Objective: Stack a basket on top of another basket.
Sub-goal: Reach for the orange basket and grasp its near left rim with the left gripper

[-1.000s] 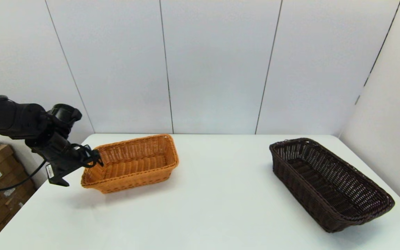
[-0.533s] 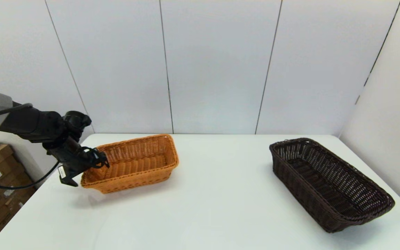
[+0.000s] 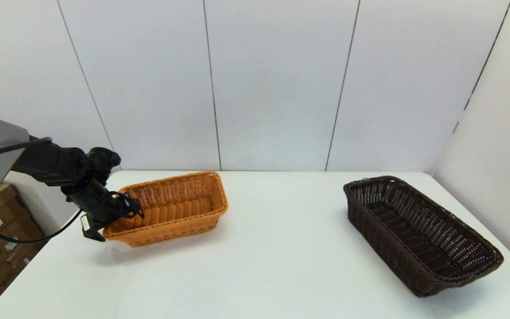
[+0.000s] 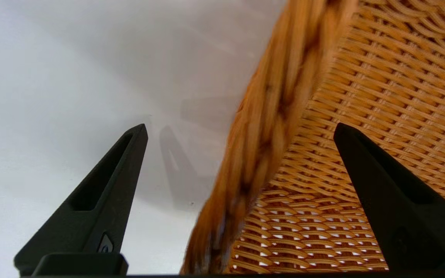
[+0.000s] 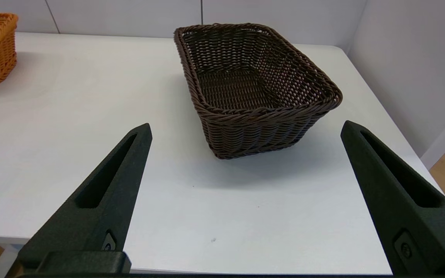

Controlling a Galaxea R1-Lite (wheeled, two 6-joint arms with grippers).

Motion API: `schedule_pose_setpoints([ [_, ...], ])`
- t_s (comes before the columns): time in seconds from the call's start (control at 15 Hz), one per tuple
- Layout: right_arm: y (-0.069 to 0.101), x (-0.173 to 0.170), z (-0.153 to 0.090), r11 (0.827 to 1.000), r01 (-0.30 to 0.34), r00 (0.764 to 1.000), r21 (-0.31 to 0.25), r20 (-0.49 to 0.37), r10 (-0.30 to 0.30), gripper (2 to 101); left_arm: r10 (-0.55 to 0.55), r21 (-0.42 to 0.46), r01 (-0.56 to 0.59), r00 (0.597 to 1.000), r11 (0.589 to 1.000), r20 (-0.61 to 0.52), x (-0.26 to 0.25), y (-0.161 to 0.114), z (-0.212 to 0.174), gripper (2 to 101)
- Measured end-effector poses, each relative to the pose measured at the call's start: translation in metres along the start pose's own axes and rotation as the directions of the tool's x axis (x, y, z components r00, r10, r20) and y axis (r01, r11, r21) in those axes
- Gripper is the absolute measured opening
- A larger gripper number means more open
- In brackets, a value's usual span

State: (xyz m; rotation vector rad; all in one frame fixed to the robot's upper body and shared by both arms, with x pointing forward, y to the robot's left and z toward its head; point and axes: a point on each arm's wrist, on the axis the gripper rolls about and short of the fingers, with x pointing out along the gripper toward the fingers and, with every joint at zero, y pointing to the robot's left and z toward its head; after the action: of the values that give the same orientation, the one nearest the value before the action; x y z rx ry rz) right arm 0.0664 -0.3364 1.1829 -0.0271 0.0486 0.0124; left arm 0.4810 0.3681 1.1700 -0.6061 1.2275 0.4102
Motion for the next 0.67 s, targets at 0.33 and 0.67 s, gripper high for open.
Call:
schedule_pose_setpoints([
  [0.33,0.0,0.0,0.0,1.0,0.0,1.0,0.0,0.0,0.0,97.3,-0.001,0.014,0.001,1.0,1.0,-0.004,0.0014,-0.0003,0.0005,97.8],
  [0.67,0.0,0.0,0.0,1.0,0.0,1.0,0.0,0.0,0.0,97.3,-0.002,0.015,0.002,1.0,1.0,-0.002,0.0007,-0.0005,0.0008,64.8],
])
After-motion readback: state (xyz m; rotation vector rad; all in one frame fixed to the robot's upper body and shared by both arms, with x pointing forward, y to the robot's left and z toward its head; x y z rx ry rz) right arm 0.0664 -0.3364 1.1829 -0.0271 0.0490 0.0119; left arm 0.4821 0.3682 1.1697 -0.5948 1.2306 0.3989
